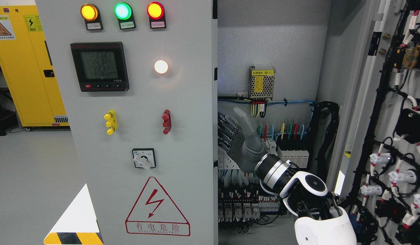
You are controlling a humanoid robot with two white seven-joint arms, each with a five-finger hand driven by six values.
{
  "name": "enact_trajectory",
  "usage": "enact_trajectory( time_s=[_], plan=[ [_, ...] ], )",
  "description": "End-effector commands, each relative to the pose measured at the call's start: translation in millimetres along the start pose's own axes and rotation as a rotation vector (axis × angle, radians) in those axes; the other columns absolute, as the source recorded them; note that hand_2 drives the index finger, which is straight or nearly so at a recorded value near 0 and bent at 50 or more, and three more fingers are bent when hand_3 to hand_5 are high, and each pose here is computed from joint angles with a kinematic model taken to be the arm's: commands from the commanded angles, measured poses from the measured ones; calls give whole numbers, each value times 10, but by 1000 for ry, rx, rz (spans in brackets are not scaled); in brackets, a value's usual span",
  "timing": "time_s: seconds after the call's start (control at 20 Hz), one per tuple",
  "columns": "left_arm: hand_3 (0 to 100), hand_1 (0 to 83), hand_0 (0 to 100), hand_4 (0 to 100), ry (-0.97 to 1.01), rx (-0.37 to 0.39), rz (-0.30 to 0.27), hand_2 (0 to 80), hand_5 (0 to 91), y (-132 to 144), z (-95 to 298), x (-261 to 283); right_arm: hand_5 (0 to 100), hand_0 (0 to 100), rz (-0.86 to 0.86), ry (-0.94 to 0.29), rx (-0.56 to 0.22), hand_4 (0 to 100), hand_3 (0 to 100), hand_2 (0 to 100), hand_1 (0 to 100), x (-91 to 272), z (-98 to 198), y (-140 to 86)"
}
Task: Open door with both hands
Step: 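Swing the closed door open with the right hand's back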
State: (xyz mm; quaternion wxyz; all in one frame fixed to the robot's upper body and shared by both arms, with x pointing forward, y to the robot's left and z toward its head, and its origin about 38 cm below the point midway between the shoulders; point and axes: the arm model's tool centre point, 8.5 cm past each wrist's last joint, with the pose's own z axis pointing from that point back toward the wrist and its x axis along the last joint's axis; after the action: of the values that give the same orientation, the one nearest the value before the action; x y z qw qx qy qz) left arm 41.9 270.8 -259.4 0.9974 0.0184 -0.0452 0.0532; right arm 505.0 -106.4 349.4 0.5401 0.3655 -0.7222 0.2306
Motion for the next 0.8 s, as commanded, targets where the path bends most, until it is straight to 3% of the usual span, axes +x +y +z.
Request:
enact_trajectory(
  time_s=[0.0,0.75],
  plan=[
    [0,0,0,0,3,-12,1,0,0,-78,-3,-11,0,222,-12,-2,10,0,0,0,9,-4,-2,-26],
    [0,0,0,0,3,-13,-1,0,0,-88,-4,-12,0,221,-22,-45,154,0,0,0,11,91,90,161]
  ],
)
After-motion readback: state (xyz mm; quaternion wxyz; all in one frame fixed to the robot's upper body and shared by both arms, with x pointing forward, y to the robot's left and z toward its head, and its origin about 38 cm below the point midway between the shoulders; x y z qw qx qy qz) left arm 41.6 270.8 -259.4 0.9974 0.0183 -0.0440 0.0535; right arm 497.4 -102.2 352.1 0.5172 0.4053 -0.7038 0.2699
